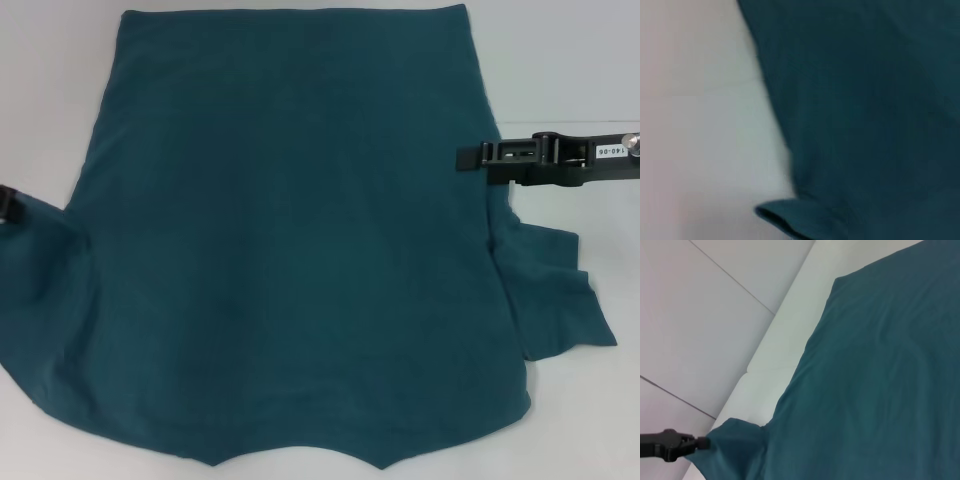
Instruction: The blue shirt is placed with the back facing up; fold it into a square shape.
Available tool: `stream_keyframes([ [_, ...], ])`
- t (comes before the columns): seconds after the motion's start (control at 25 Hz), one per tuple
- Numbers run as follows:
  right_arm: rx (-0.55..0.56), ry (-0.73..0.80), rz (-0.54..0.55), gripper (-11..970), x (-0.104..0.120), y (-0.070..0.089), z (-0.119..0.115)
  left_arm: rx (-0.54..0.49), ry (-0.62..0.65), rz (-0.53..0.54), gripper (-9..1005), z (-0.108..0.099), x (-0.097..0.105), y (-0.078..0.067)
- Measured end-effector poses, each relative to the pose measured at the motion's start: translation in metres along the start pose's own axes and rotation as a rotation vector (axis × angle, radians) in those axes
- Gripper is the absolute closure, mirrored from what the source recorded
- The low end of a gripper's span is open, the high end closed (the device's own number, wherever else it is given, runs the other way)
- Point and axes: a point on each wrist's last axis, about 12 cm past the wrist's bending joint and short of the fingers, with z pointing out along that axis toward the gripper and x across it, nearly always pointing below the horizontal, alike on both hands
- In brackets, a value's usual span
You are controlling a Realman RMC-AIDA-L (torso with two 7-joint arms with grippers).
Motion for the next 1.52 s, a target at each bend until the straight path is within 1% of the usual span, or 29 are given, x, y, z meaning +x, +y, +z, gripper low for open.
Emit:
stream_keyframes([
  [0.16, 0.001, 0.000, -0.001, 80, 0.000, 0.000, 0.000, 0.055, 0.061, -0.105, 994, 0.004, -0.007, -0.019],
  [0.28, 0.000, -0.001, -0.003, 80, 0.000, 0.000, 0.000, 0.093, 0.092, -0.162, 994, 0.010, -0.012, -0.033],
  [0.44, -0.002, 0.000, -0.005, 79, 0.000, 0.000, 0.000, 0.138, 0.118, -0.201, 994, 0.020, -0.021, -0.049],
  [0.56, -0.002, 0.001, -0.004, 79, 0.001, 0.000, 0.000, 0.160, 0.115, -0.218, 994, 0.024, -0.029, -0.059],
  [0.76, -0.003, 0.004, -0.001, 79, 0.002, -0.001, 0.001, 0.180, 0.110, -0.233, 994, 0.032, -0.041, -0.071],
  [0.92, -0.001, 0.007, 0.003, 79, 0.003, -0.002, 0.000, 0.186, 0.109, -0.223, 994, 0.041, -0.045, -0.078],
  [1.12, 0.007, 0.004, 0.013, 79, 0.006, -0.005, -0.002, 0.190, 0.098, -0.191, 994, 0.047, -0.045, -0.081],
  [1.2, 0.011, 0.002, 0.014, 79, 0.006, -0.006, -0.003, 0.213, 0.087, -0.168, 993, 0.047, -0.044, -0.085],
  [1.28, 0.013, 0.002, 0.014, 79, 0.006, -0.007, -0.003, 0.267, 0.078, -0.121, 993, 0.047, -0.044, -0.093],
  [1.32, 0.015, 0.002, 0.015, 79, 0.006, -0.007, -0.003, 0.304, 0.076, -0.089, 954, 0.046, -0.042, -0.098],
  [1.4, 0.021, 0.004, 0.018, 79, 0.006, -0.008, -0.004, 0.358, 0.072, -0.041, 877, 0.044, -0.038, -0.102],
  [1.44, 0.025, 0.005, 0.019, 79, 0.006, -0.008, -0.004, 0.386, 0.067, -0.019, 839, 0.043, -0.035, -0.102],
  [1.52, 0.026, 0.007, 0.017, 79, 0.006, -0.008, -0.004, 0.410, 0.046, -0.010, 767, 0.041, -0.028, -0.099],
])
